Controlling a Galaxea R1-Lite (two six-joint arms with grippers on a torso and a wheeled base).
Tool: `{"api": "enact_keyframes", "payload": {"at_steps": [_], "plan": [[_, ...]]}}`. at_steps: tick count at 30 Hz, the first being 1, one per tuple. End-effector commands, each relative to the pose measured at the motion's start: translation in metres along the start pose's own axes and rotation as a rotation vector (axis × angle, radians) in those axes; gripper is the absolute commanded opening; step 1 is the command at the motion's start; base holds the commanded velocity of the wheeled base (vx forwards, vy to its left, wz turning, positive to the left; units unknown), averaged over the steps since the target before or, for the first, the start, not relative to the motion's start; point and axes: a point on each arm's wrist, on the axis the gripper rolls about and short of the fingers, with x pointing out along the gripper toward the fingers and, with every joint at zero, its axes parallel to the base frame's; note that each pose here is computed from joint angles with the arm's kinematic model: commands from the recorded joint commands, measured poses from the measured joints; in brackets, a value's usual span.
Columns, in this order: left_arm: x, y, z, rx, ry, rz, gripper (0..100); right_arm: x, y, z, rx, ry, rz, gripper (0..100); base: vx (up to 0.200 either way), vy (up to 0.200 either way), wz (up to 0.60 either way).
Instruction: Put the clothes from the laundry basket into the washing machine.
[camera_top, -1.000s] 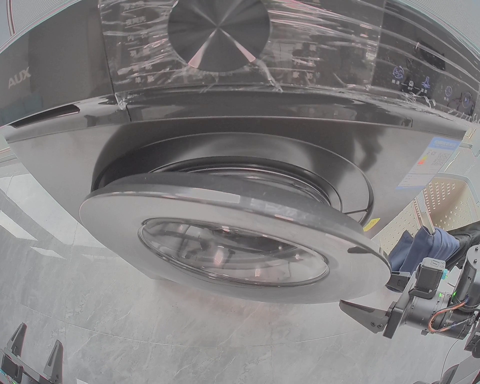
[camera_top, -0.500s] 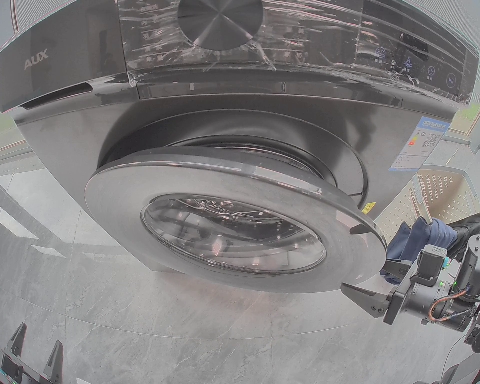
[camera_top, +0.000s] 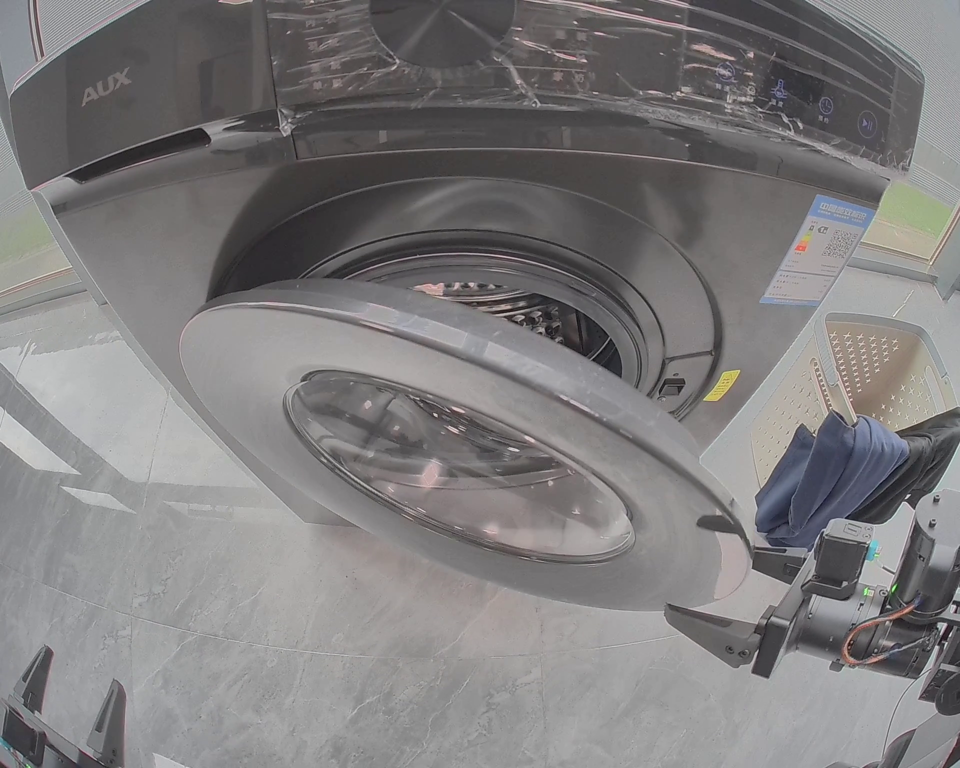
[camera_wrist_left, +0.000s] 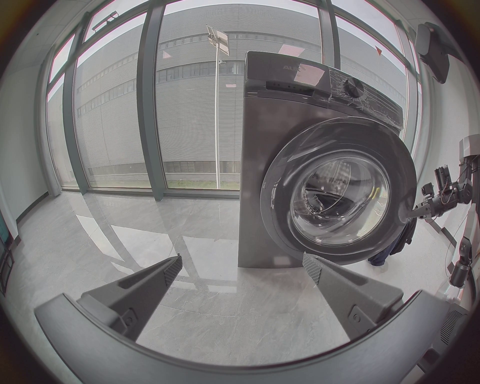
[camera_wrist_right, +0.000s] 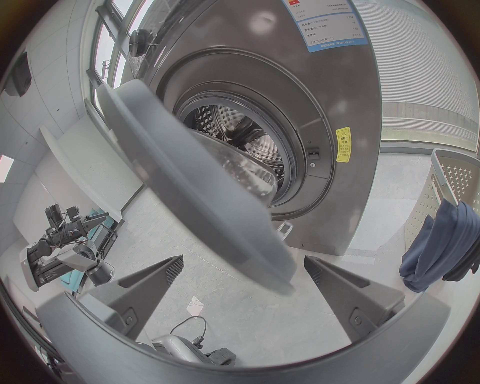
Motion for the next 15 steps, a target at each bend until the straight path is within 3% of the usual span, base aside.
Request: {"api": "enact_keyframes", "payload": {"at_steps": [1,4,10,15], "plan": [[0.000,0.000,-0.005,0.000,-0.002,0.000,100,0.001,0.000,0.004,0.004,-0.016,-0.003,100,0.000,0.000,0.00],[0.000,0.000,-0.005,0.000,-0.002,0.000,100,0.004,0.000,0.005,0.003,-0.024,-0.002,100,0.000,0.000,0.00],[0.000,0.000,-0.005,0.000,-0.002,0.000,100,0.009,0.004,-0.001,0.000,0.015,0.016,100,-0.200,0.000,0.00],[0.000,0.000,-0.005,0.000,-0.002,0.000,100,0.008,0.008,-0.008,-0.007,0.046,0.040,100,0.000,0.000,0.00]]}}
